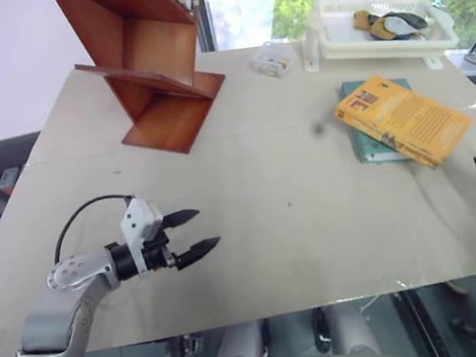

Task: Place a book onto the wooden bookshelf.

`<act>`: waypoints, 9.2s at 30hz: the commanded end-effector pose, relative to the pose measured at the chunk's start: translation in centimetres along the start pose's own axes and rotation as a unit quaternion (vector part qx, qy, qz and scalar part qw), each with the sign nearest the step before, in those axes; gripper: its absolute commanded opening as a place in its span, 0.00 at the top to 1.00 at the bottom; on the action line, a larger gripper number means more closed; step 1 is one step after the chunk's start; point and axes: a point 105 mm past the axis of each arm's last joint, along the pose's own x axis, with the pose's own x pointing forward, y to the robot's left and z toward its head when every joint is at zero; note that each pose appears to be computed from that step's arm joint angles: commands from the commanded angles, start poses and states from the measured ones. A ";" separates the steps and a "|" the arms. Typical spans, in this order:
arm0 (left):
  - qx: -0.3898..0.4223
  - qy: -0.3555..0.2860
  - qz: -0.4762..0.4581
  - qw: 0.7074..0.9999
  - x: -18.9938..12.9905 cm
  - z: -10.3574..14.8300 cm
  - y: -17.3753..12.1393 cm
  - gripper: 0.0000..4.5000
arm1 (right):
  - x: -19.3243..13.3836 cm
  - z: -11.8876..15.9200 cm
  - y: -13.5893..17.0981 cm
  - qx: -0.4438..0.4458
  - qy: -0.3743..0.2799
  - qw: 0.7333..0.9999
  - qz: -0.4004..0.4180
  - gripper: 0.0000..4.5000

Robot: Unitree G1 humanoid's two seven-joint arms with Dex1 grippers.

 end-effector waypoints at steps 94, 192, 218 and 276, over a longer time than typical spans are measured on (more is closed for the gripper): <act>0.047 -0.028 0.016 0.998 -0.1 2.9 0.7 0.02 | 8.4 7.9 9.1 0.290 -0.075 0.947 0.118 0.00; 0.054 -0.020 0.022 0.998 -0.9 2.9 0.7 0.02 | 2.5 -3.8 12.9 0.097 -0.084 0.957 0.259 0.00; 0.055 -0.025 0.025 0.998 -0.7 2.9 0.9 0.02 | 2.0 0.4 16.3 0.062 -0.139 0.901 0.407 0.00; 0.083 -0.054 -0.026 0.995 4.9 4.4 1.1 0.02 | -5.3 3.0 26.0 0.127 -0.158 0.849 0.488 0.00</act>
